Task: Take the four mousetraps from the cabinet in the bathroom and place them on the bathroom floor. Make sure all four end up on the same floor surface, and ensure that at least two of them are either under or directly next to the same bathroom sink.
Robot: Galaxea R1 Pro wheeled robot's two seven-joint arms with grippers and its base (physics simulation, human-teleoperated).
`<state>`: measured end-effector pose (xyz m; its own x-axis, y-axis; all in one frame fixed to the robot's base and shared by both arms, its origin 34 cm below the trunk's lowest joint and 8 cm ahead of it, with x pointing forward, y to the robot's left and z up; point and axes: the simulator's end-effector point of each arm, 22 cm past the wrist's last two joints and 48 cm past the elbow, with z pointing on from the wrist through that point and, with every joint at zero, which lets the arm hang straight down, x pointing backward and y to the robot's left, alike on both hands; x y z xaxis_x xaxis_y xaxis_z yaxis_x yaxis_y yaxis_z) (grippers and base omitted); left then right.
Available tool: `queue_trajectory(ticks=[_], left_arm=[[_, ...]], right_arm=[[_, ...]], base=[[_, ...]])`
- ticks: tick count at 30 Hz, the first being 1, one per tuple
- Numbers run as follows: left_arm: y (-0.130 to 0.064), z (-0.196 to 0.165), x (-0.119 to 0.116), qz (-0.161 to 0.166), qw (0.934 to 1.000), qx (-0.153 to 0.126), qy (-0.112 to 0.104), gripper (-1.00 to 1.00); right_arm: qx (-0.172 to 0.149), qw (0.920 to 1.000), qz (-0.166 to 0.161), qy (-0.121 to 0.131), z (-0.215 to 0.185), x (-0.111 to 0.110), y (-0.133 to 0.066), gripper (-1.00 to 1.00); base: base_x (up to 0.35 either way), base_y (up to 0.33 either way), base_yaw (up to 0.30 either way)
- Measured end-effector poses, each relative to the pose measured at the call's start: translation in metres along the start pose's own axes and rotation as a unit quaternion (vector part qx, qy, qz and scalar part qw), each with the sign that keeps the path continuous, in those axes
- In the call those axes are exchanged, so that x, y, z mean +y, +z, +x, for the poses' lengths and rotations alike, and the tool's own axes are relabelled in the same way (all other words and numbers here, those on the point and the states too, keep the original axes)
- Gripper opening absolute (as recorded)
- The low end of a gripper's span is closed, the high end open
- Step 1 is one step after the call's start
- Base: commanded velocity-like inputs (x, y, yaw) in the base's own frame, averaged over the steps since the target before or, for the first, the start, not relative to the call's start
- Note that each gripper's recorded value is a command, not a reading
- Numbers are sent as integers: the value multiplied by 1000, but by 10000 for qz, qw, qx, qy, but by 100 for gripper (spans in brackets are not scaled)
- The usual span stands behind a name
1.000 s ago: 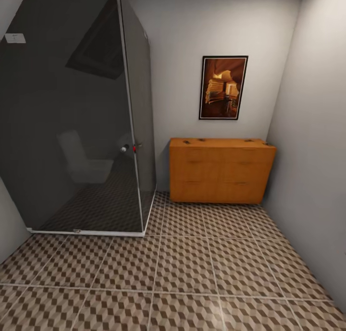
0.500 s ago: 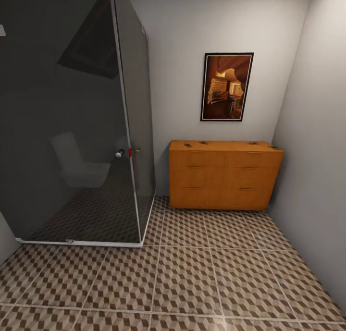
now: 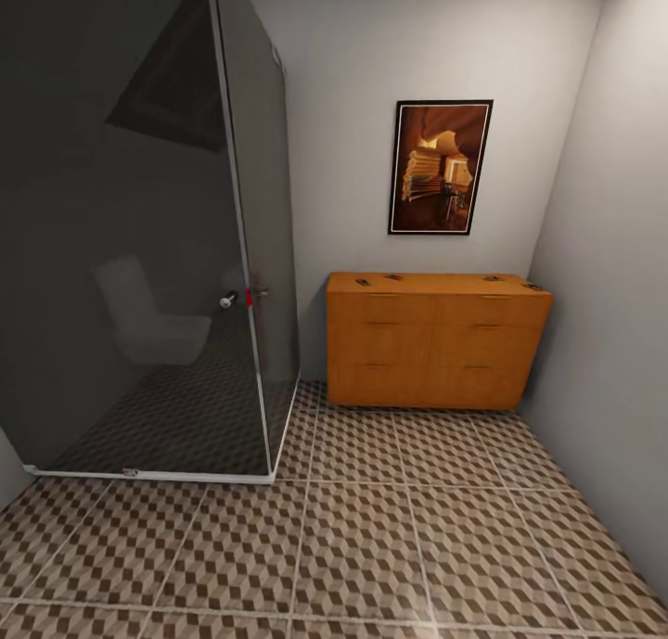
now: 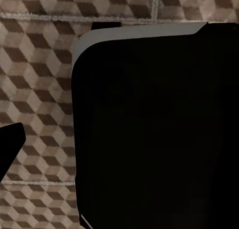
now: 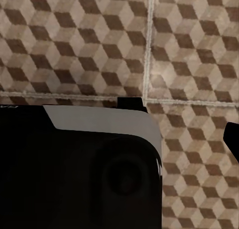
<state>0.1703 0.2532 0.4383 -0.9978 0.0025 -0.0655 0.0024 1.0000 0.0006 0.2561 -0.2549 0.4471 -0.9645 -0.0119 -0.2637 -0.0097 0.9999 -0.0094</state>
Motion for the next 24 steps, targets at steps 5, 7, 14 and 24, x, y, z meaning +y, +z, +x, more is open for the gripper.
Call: queue_trajectory(ticks=[5,7,14,24], left_arm=[[0,-1,1,-4,10000,-9,-17,100],[0,-1,1,-5,10000,-16,-24,100],[0,-4,1,-9,10000,-45,-31,100],[0,-7,2,-14,10000,-86,-31,100]], right_arm=[[-8,10000,-3,-4,-1,0,0,100],[-14,10000,-3,-5,-1,0,0,100],[-41,10000,-2,-6,-3,0,0,100],[-83,10000,-1,-6,-7,0,0,100]], base=[[12,0,-197],[4,0,-251],[1,0,-273],[0,0,-281]])
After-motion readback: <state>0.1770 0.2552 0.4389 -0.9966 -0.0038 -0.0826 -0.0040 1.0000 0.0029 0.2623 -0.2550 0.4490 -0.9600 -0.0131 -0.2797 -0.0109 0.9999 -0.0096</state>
